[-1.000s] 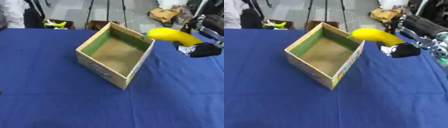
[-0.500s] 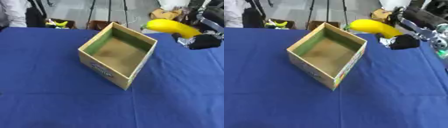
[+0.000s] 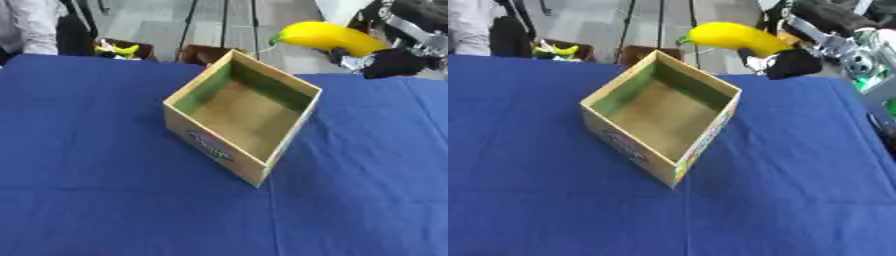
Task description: Pick up objects on the table and place them in the box.
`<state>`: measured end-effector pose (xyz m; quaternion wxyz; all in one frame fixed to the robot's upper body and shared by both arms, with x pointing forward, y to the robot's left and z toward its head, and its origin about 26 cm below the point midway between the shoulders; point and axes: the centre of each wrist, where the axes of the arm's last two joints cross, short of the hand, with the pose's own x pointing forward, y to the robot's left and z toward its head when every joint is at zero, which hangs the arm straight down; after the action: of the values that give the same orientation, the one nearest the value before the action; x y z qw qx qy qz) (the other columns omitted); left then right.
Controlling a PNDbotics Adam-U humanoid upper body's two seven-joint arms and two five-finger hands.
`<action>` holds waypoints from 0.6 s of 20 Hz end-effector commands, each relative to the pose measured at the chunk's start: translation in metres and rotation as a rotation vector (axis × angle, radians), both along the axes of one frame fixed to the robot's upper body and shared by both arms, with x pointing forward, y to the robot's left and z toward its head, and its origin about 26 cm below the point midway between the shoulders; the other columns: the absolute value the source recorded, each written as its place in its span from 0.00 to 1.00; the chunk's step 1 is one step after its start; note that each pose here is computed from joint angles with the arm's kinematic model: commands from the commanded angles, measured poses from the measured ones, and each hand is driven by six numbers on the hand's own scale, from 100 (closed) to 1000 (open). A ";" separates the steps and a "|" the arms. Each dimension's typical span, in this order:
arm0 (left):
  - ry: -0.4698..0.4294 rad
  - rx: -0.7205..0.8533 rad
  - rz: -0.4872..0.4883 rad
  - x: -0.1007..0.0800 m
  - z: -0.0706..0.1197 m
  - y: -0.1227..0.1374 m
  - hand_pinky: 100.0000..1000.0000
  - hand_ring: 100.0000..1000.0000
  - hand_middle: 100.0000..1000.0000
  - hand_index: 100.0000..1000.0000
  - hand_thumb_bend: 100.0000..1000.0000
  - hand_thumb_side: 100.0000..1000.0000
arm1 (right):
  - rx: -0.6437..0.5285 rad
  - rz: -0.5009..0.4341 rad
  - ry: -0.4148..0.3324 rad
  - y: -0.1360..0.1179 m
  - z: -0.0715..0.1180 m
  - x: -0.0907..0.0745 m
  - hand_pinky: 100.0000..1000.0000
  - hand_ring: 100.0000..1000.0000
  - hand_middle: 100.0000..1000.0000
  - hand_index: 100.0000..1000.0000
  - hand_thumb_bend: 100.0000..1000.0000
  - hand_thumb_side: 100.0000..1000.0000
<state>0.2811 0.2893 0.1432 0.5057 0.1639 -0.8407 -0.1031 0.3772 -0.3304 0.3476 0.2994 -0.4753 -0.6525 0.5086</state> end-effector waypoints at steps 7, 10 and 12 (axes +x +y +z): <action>-0.026 0.024 -0.011 0.000 0.008 0.000 0.08 0.17 0.25 0.43 0.00 1.00 | 0.009 -0.008 -0.036 0.003 0.019 0.009 0.68 0.71 0.37 0.54 0.00 0.55; -0.028 0.025 -0.013 0.000 0.008 -0.001 0.08 0.17 0.25 0.43 0.00 1.00 | 0.011 -0.015 -0.032 0.005 0.020 0.016 0.68 0.71 0.37 0.54 0.00 0.55; -0.029 0.025 -0.014 0.000 0.008 -0.001 0.08 0.17 0.25 0.43 0.00 1.00 | 0.011 -0.020 -0.029 0.006 0.019 0.020 0.68 0.71 0.37 0.54 0.00 0.55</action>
<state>0.2818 0.2885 0.1444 0.5025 0.1624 -0.8425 -0.1065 0.3992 -0.3204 0.3553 0.3069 -0.4731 -0.6574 0.4998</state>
